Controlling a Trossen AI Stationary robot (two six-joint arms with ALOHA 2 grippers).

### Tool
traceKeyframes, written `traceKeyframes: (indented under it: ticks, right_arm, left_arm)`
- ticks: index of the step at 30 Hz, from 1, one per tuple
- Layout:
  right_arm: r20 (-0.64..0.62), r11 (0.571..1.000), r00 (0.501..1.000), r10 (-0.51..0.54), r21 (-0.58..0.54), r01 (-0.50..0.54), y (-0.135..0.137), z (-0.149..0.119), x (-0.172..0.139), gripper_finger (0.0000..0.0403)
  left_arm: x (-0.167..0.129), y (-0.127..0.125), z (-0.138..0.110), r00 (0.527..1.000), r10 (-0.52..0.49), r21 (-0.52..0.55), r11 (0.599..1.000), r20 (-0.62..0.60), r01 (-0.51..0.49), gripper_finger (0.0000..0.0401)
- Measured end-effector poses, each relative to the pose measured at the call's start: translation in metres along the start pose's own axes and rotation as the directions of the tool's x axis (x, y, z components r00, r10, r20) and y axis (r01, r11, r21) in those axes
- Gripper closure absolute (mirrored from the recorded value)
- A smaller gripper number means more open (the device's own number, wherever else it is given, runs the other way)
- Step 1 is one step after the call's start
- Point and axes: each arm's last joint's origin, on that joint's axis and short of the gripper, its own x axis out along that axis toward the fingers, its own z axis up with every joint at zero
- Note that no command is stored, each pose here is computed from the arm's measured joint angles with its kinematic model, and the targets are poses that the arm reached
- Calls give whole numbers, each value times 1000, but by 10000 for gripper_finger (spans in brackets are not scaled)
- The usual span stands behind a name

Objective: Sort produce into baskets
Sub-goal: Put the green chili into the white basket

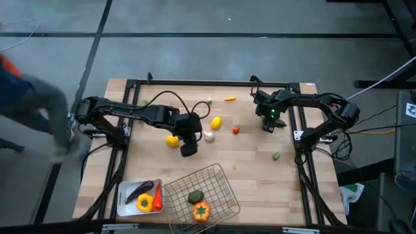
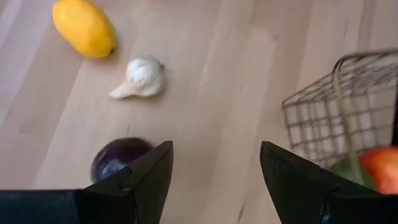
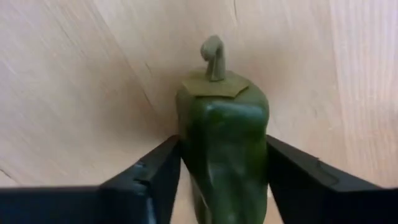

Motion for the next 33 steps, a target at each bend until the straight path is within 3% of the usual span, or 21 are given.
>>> traceKeyframes:
  ticks: [6,13,21,33]
  right_arm:
    - [36,999,998,53,0,-53,0,4,-4,251]
    - [136,987,977,163,-11,-163,-1,19,-21,242]
    - [259,954,919,298,-65,-292,0,36,-45,241]
    - [355,923,877,324,-321,-211,58,64,-80,240]
  left_arm:
    - [0,-5,8,996,-34,-23,999,84,37,164]
    - [-1,-7,18,980,-40,-21,999,195,45,164]
    - [8,-10,34,937,-16,-21,999,348,25,164]
    - [53,-9,49,910,-30,-34,998,413,48,164]
